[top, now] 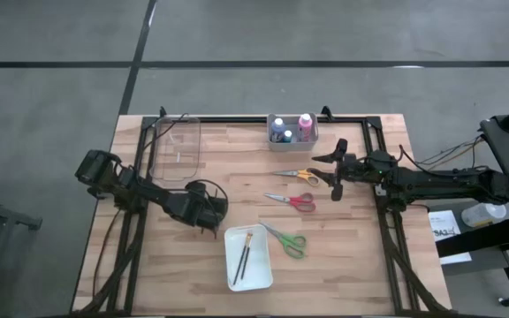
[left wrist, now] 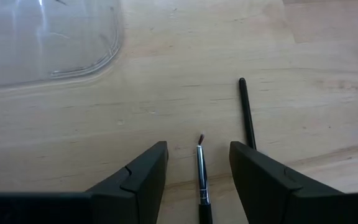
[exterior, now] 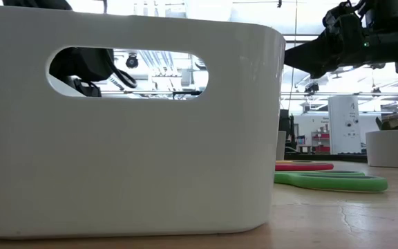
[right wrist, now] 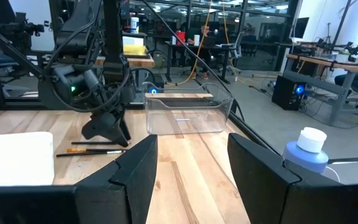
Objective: Pick & Place Paint Supplies
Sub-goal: Put the left silver liner brush into the gray bin
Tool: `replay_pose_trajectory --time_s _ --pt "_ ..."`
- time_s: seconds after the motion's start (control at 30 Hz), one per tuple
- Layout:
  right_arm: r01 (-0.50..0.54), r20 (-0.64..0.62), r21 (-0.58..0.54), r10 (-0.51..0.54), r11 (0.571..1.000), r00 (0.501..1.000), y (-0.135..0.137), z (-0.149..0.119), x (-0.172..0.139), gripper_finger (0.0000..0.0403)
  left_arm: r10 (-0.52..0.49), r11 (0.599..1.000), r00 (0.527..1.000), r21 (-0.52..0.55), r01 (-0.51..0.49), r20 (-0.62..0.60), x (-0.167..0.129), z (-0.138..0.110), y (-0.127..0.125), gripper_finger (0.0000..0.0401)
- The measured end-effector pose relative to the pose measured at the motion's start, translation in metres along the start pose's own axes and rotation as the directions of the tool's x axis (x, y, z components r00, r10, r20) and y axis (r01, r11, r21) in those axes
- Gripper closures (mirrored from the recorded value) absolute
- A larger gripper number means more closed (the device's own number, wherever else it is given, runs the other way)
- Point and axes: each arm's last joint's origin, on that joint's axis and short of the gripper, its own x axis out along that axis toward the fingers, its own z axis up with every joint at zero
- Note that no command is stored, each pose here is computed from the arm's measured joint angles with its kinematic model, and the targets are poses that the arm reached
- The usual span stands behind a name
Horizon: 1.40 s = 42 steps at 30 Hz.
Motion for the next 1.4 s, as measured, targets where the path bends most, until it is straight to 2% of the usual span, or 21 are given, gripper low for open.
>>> replay_pose_trajectory --time_s 0.5,0.87,1.3,1.4 --pt "0.0 0.0 0.0 0.0 1.0 1.0 0.0 0.0 0.0 0.0209 0.047 0.999 0.998 0.021 -0.046 -0.042 0.0036 0.0067 0.0017 0.0214" --pt "0.0 0.0 0.0 0.0 1.0 1.0 0.0 0.0 0.0 0.0209 0.057 0.998 0.998 0.031 -0.055 -0.039 0.0042 0.0066 0.0031 0.0289" --pt "0.001 0.0 0.0 -0.001 1.0 1.0 -0.0001 0.0 0.0 0.0209 0.042 0.999 0.998 0.026 -0.041 -0.039 0.0038 0.0067 0.0008 0.0295" --pt "0.001 0.0 0.0 -0.001 1.0 1.0 -0.0001 0.0 0.0 0.0209 0.036 0.999 0.999 -0.006 -0.036 -0.04 0.0039 0.0066 0.0001 0.0295"
